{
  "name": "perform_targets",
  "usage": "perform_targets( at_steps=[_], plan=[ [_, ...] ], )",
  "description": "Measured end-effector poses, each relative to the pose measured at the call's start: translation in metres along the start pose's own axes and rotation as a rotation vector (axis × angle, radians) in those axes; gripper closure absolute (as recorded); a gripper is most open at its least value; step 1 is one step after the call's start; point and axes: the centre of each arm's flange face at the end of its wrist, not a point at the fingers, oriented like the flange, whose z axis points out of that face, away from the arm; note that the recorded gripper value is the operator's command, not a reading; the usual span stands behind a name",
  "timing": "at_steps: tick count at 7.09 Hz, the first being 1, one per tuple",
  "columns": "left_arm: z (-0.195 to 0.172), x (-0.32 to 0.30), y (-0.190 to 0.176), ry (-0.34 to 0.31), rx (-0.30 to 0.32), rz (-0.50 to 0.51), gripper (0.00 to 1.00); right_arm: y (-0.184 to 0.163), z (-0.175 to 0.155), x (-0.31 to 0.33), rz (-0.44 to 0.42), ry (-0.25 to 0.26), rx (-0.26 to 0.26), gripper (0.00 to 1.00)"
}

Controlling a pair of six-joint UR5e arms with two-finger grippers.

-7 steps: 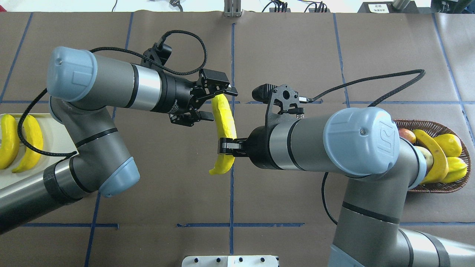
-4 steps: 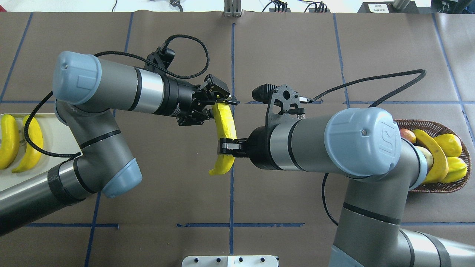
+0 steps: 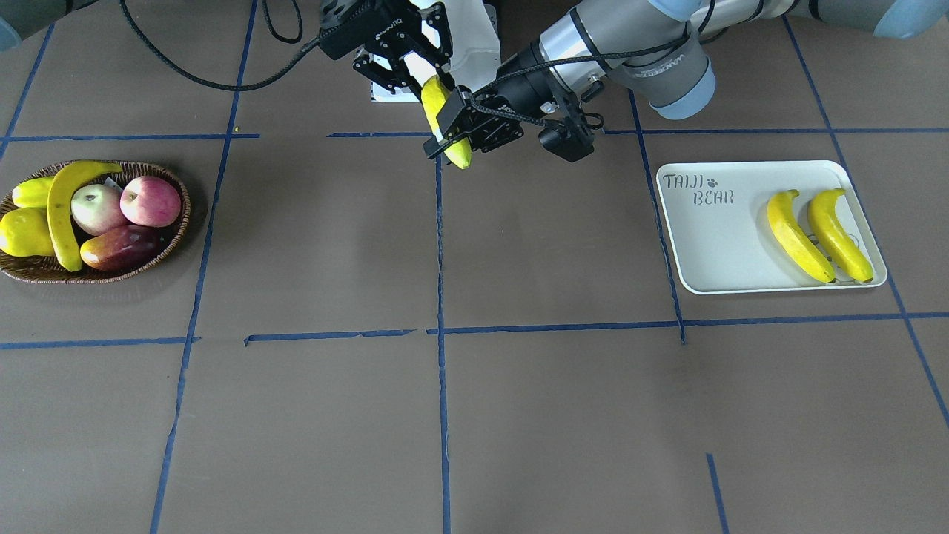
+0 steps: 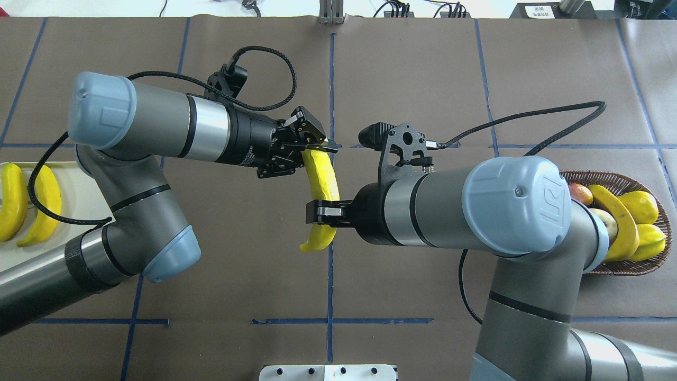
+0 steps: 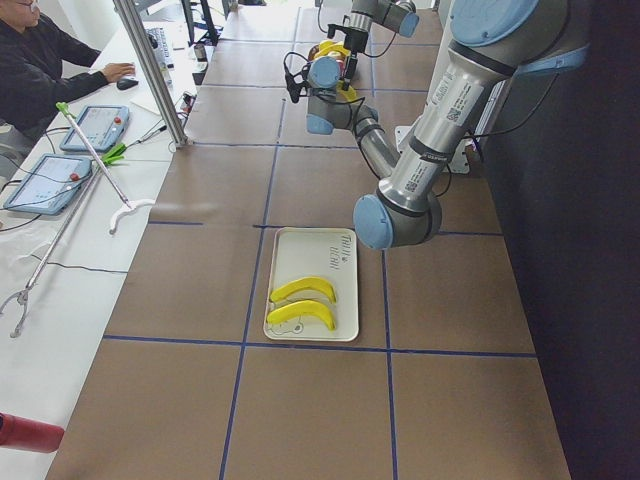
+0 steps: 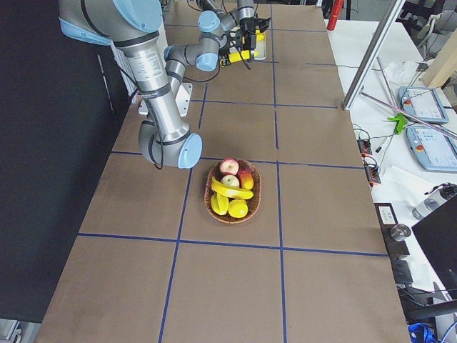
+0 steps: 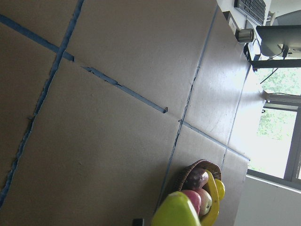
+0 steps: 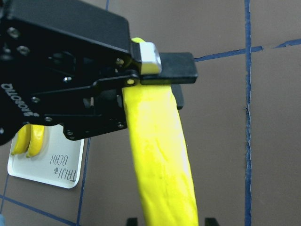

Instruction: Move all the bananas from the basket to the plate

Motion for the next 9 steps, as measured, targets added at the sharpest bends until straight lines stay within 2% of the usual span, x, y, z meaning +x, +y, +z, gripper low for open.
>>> perform_targets(
  at_steps=[3, 4, 5, 7, 9],
  plan=[
    [-0.003, -0.005, -0.012, -0.02, 0.023, -0.01, 1.0, 0.002, -0.016, -0.002, -0.004, -0.02, -0.003, 0.0],
    [-0.011, -0.011, -0.033, -0.062, 0.052, -0.026, 1.0, 0.001, -0.026, -0.003, -0.005, -0.032, -0.006, 0.0],
    [-0.027, -0.019, -0.063, -0.143, 0.074, -0.032, 1.0, 0.0, -0.04, 0.002, -0.004, -0.043, -0.017, 0.0],
    [-0.091, -0.055, -0.141, -0.336, 0.112, -0.021, 1.0, -0.02, -0.075, 0.022, 0.011, -0.051, -0.052, 0.0],
    [-0.153, -0.146, -0.196, -0.532, 0.164, 0.037, 1.0, -0.043, -0.093, 0.046, 0.038, -0.024, -0.052, 0.0]
  ],
)
